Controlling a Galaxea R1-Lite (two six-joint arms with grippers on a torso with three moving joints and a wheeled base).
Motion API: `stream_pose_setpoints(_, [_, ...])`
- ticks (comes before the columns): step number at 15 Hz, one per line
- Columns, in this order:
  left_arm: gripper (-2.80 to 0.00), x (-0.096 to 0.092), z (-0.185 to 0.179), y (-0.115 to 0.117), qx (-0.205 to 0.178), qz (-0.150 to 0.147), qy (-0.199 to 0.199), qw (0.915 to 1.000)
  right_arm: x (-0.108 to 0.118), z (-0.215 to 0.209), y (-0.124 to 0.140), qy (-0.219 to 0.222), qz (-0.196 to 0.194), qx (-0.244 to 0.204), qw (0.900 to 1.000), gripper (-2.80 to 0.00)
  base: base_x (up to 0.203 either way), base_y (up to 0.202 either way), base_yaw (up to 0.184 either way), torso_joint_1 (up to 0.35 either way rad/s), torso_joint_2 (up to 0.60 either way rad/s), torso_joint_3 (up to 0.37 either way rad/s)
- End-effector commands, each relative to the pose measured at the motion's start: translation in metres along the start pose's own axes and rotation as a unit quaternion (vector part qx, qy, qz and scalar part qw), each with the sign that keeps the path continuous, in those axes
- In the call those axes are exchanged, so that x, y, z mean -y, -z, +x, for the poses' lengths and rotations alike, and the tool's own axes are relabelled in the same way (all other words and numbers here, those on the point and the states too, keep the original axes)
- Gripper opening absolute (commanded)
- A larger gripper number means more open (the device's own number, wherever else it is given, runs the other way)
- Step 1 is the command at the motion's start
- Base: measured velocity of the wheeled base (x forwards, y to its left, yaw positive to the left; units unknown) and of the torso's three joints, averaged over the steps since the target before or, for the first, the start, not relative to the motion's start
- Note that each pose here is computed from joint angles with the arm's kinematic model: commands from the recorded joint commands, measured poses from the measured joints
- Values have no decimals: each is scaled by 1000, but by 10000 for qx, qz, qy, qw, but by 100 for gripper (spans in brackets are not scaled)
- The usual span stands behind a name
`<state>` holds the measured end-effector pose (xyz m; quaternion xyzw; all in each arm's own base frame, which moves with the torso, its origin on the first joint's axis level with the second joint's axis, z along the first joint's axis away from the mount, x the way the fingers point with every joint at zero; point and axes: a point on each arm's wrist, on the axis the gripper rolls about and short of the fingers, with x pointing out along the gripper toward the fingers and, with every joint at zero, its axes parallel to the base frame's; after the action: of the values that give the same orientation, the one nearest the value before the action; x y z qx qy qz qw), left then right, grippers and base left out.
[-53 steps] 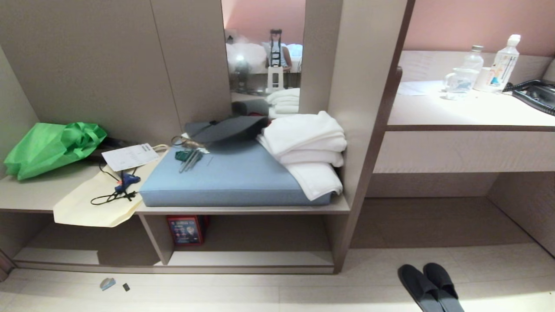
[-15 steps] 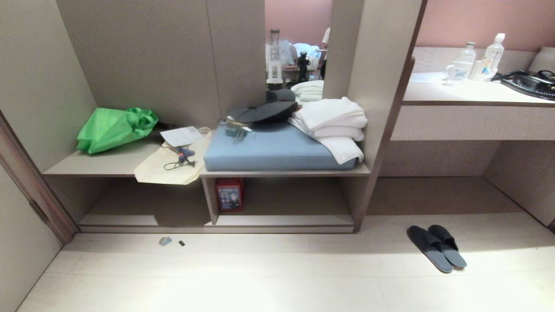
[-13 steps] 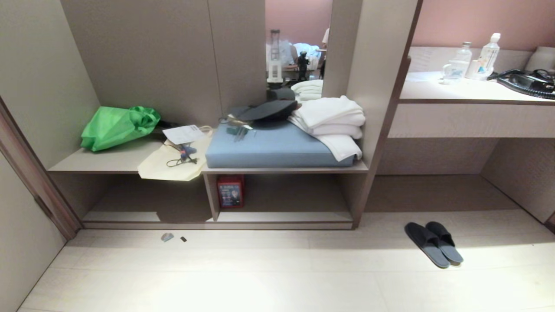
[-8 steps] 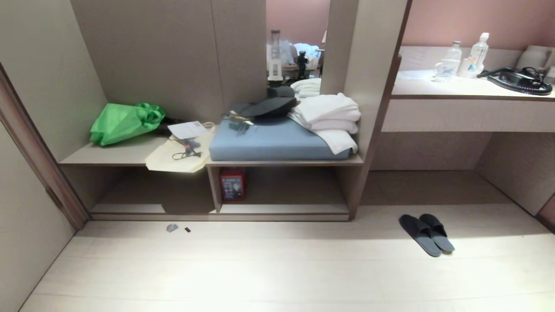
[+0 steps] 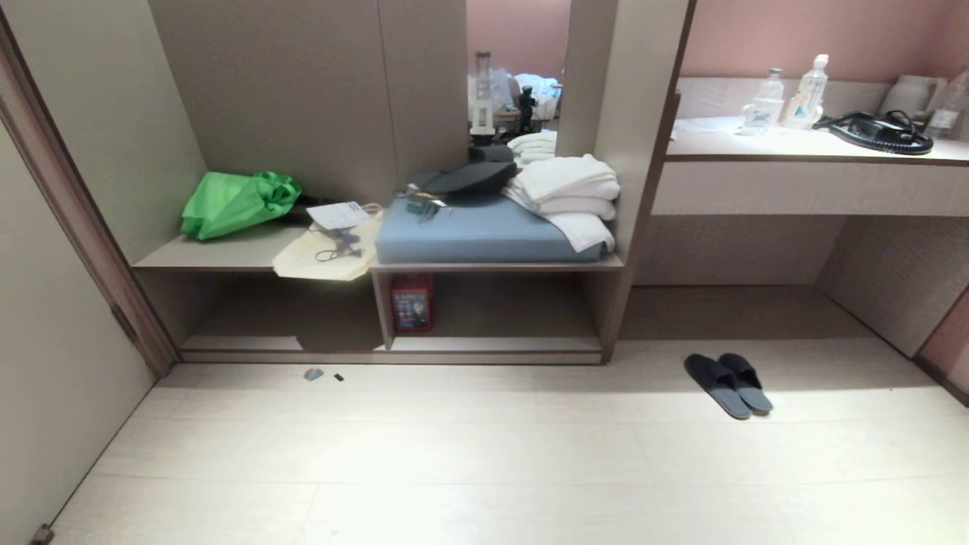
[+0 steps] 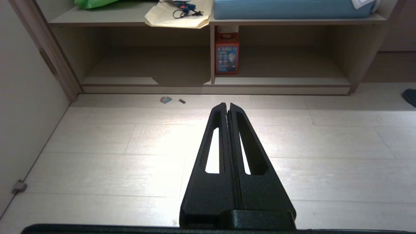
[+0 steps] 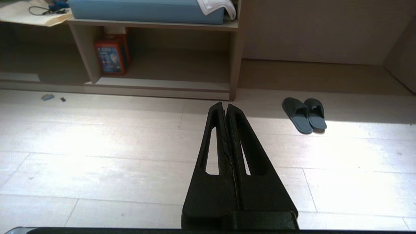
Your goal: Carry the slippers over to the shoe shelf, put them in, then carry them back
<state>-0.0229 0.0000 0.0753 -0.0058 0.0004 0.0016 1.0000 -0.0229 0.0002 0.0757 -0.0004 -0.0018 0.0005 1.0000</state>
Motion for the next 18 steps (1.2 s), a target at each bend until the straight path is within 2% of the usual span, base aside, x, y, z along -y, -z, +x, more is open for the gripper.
stream_pose_setpoints(1, [-280,0,0,0,4,-3,1,10000,0,0,0,-2,-3,5,10000,-280,-180,0,-3,-5,0,2])
stream_pose_setpoints(18, [-280,0,0,0,-3,-3,1,10000,0,0,0,5,12,5,10000,-280,-7,0,0,0,0,0])
